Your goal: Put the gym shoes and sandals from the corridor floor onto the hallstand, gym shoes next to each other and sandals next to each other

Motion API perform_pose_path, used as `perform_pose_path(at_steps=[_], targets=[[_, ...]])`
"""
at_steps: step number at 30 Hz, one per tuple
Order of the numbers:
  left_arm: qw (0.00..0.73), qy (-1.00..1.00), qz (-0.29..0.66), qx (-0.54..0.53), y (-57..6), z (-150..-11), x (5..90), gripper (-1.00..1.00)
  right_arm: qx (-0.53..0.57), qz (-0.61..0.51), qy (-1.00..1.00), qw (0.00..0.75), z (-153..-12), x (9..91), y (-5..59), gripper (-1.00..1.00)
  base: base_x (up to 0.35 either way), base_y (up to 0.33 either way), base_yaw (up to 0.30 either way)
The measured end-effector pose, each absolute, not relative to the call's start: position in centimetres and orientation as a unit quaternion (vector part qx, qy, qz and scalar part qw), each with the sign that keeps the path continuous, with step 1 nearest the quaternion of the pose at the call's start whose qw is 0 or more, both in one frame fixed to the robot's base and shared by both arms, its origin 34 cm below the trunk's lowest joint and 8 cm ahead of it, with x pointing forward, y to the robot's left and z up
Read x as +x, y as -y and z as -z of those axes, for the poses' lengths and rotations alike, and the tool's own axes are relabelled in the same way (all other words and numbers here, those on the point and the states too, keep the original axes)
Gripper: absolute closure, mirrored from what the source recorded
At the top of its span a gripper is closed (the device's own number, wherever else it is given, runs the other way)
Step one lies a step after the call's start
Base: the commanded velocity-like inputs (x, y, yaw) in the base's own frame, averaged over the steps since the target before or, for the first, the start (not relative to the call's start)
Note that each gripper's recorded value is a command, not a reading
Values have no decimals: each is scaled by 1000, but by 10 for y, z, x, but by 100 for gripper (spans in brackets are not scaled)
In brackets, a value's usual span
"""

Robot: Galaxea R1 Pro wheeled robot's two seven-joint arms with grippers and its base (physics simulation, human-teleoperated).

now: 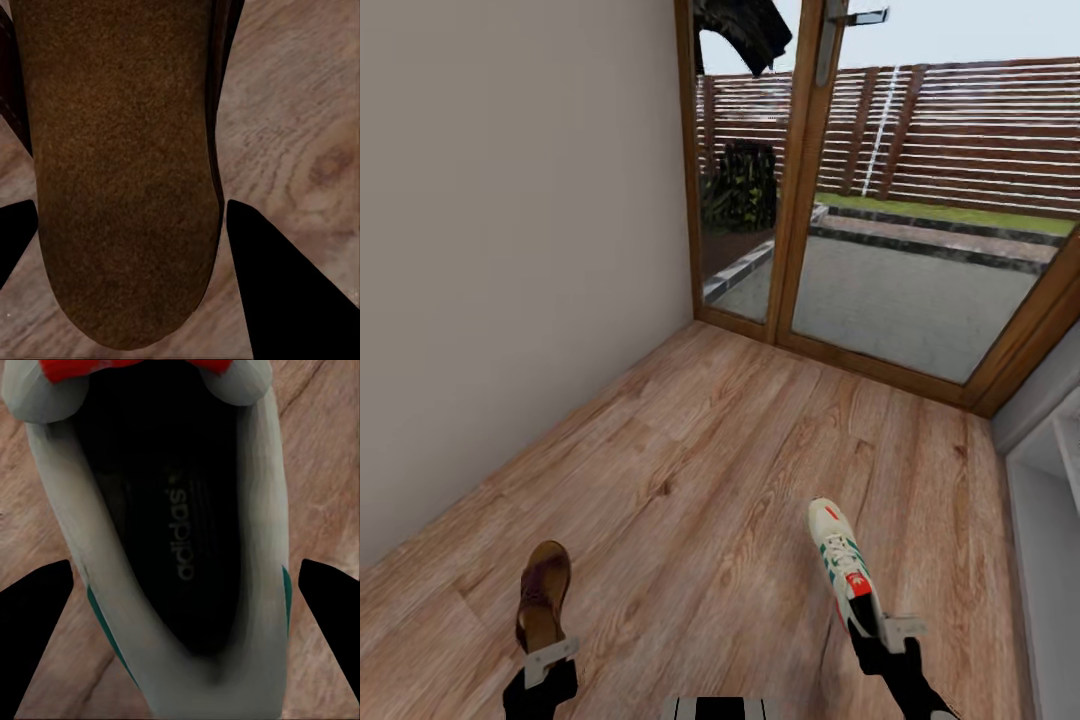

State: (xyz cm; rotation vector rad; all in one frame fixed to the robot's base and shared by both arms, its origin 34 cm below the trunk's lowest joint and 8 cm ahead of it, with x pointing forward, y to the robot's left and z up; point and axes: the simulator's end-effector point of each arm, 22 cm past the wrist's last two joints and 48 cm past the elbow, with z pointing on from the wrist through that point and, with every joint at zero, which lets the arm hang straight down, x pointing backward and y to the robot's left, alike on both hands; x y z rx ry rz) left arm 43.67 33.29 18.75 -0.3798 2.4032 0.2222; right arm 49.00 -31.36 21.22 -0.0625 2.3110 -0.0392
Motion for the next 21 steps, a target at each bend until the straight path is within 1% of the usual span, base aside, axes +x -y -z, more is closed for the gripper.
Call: perform_pose_path(at_steps=[6,21], targets=[[341,-926,-92,-131,-340,-202,432,100,-12,5,-923,384,-212,469,306,100,0,0,0],[344,-926,-89,-129,-337,-240,440,100,-10,0,-924,383,-248,475,302,100,0,0,0]])
